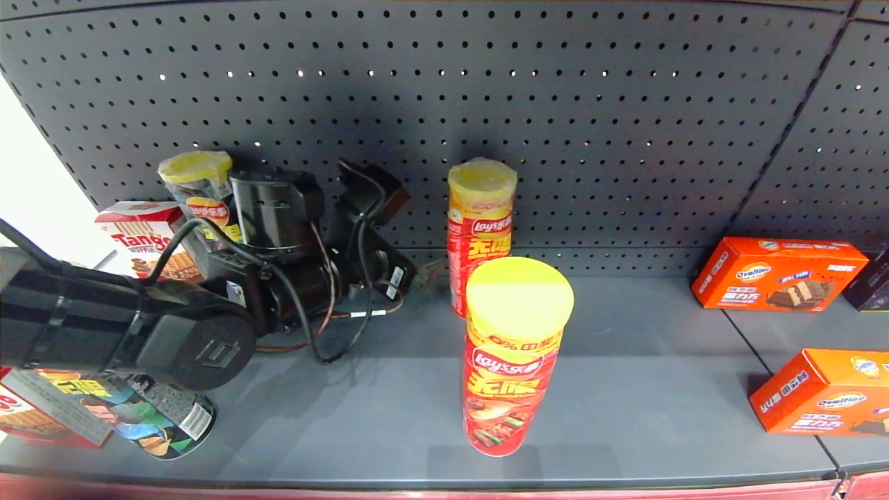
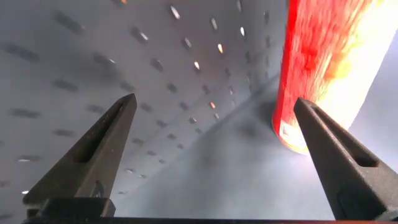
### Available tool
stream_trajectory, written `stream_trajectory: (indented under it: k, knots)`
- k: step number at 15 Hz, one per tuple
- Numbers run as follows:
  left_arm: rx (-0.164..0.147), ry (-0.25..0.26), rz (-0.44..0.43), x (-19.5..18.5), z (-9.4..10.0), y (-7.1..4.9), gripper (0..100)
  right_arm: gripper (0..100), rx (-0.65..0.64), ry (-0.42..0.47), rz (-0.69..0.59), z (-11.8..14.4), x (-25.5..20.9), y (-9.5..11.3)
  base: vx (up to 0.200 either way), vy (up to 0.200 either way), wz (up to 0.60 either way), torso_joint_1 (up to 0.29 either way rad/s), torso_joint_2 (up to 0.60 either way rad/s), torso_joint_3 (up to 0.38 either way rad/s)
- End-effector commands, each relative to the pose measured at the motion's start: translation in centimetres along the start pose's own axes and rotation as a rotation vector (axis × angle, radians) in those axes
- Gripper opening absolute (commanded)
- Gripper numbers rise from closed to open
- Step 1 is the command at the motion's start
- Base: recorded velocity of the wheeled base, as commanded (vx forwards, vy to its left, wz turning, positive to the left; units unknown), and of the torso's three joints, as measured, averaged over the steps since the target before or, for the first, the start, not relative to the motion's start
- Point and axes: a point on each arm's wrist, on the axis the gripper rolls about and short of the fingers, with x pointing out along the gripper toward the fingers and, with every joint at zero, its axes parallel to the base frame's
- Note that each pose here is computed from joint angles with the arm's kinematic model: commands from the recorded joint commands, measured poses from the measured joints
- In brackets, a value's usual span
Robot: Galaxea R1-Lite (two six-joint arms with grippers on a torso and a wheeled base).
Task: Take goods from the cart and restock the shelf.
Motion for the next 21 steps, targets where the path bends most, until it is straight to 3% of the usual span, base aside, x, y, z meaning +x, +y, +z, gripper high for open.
stream_trajectory:
  k: [1,3,4,6,10,12,15,18,21]
  knots:
    - [0.005,-0.086,0.037,-2.6,2.9,1.1,100,100,-0.001,0.001,0.0,0.0,0.0,0.0,0.0,0.0,0.0,0.0,0.0,0.0]
    - [0.005,-0.114,0.046,-3.6,3.8,1.2,100,100,-0.001,0.001,0.001,0.0,0.0,0.0,0.0,0.0,0.0,0.0,0.0,0.0]
    - [0.008,-0.191,0.048,-6.5,6.0,1.1,100,100,-0.001,0.001,0.001,0.0,0.0,0.0,0.0,0.0,0.0,0.0,0.0,0.0]
    - [-0.003,-0.261,0.023,-9.2,7.8,0.1,100,100,-0.001,0.001,0.001,0.0,0.0,0.0,0.0,0.0,0.0,0.0,0.0,0.0]
    - [-0.024,-0.332,0.018,-15.6,8.4,-0.5,100,100,-0.001,0.001,0.0,0.0,0.0,0.0,0.0,0.0,0.0,0.0,0.0,0.0]
    - [-0.047,-0.366,0.02,-18.6,8.1,-0.6,100,100,-0.001,0.001,0.001,0.0,0.0,0.0,0.0,0.0,0.0,0.0,0.0,0.0]
    - [-0.049,-0.442,0.044,-24.8,6.5,-0.9,100,100,-0.001,0.001,0.0,0.0,0.0,0.0,0.0,0.0,0.0,0.0,0.0,0.0]
    - [-0.048,-0.559,0.09,-30.9,5.6,-0.9,100,100,-0.001,0.001,0.0,0.0,0.0,0.0,0.0,0.0,0.0,0.0,0.0,0.0]
    - [-0.048,-0.536,0.144,-34.5,2.2,-1.8,100,100,-0.001,0.001,0.0,0.0,0.0,0.0,0.0,0.0,0.0,0.0,0.0,0.0]
